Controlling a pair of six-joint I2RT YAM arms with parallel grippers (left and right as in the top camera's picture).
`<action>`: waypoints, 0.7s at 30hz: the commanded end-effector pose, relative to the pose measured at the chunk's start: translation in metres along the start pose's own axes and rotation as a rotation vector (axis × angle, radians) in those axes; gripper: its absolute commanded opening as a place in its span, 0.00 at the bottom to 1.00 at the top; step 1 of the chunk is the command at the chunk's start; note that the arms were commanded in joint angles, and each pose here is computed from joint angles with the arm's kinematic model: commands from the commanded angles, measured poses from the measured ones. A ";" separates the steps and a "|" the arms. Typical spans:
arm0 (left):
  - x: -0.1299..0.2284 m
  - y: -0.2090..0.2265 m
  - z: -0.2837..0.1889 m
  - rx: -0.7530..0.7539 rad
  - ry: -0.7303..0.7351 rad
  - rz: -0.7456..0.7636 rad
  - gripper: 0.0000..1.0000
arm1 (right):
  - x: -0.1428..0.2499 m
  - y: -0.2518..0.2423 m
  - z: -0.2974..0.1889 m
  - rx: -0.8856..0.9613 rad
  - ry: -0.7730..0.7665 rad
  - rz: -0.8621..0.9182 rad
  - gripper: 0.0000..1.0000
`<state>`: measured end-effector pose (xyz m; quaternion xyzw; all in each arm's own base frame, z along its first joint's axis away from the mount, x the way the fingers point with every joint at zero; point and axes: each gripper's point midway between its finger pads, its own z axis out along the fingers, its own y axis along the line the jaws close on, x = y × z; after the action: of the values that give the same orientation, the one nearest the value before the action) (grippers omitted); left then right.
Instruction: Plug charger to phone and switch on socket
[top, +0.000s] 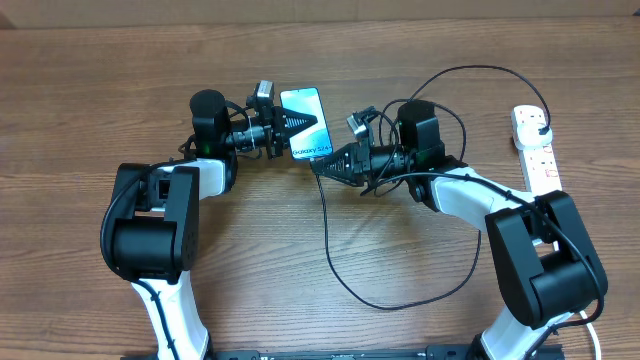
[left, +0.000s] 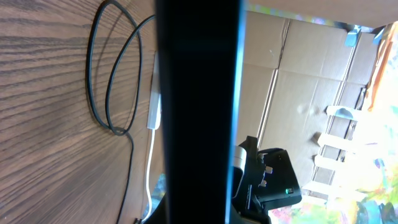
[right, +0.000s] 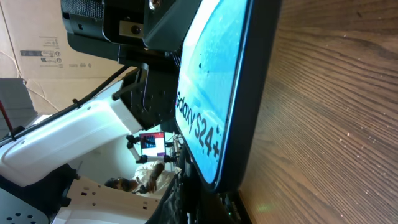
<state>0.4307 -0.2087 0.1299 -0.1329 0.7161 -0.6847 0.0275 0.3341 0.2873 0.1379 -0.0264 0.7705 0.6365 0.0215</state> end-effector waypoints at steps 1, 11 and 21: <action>0.010 -0.008 0.006 0.011 0.067 0.062 0.04 | -0.012 -0.006 -0.005 0.024 -0.054 0.005 0.04; 0.006 -0.008 0.002 0.012 0.049 0.062 0.04 | -0.011 -0.007 -0.005 0.025 -0.053 0.007 0.04; 0.006 -0.008 0.002 0.012 0.051 0.062 0.05 | -0.011 -0.007 -0.005 0.025 -0.053 0.008 0.04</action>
<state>0.4309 -0.2084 0.1298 -0.1332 0.7161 -0.6846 0.0278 0.3344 0.2870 0.1377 -0.0259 0.7708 0.6362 0.0220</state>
